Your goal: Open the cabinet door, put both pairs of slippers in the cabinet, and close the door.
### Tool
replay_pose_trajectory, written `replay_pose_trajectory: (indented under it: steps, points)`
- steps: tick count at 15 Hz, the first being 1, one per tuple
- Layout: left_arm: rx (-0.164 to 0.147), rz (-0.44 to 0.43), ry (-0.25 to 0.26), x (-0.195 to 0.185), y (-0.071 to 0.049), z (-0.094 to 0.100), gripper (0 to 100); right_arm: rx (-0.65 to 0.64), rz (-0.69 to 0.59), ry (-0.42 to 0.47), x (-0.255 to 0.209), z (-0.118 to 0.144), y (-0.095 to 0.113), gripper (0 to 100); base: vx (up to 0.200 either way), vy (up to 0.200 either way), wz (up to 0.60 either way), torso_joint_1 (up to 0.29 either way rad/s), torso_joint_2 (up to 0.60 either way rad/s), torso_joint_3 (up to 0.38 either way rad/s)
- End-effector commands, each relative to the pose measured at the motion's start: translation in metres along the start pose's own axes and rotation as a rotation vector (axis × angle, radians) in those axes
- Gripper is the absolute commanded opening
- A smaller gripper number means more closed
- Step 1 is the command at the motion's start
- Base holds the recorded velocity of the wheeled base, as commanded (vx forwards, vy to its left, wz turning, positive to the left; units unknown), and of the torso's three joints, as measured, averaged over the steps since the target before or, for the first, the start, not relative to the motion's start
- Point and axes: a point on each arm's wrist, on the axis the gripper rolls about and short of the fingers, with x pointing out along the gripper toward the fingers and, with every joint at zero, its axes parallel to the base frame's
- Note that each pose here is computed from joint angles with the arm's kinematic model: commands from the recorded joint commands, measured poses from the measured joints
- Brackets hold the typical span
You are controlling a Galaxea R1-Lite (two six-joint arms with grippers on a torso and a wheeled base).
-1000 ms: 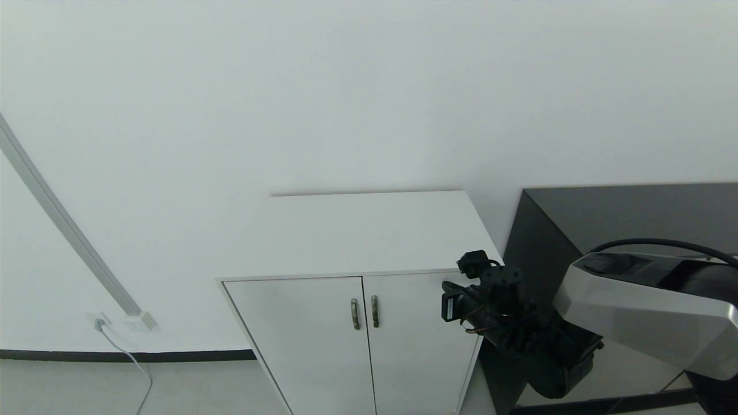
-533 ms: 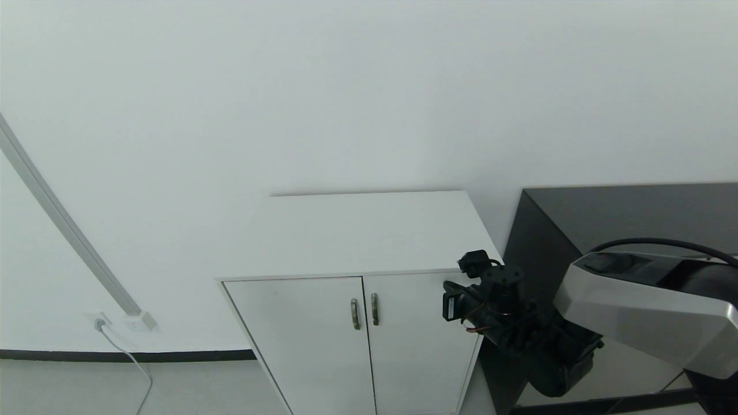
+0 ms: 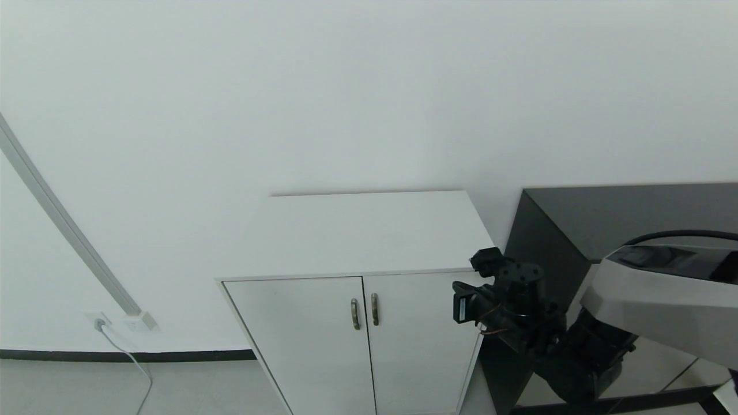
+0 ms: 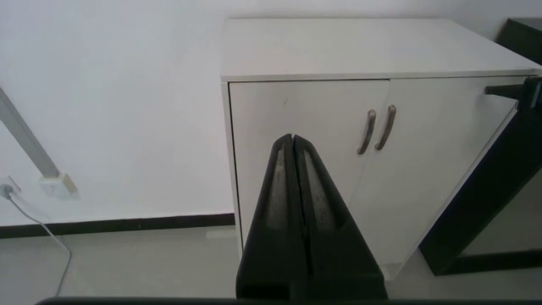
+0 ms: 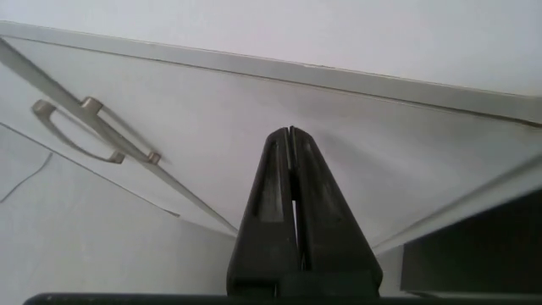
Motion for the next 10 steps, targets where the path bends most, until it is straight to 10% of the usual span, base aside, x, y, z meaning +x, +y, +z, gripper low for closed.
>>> replay_pose_trajectory:
  steps: [1, 10]
  points:
    - [0.000, 0.001, 0.001, 0.000, 0.000, 0.000, 0, 0.006, -0.018, -0.038, -0.049, 0.028, -0.006, 0, 0.000, 0.000, 0.00, 0.000, 0.00, 0.000]
    - [-0.003, 0.003, 0.001, 0.000, 0.000, 0.000, 0, 0.061, -0.478, -0.015, -0.217, 0.019, -0.093, 0, 0.000, 0.000, 0.00, 0.000, 0.00, 0.000]
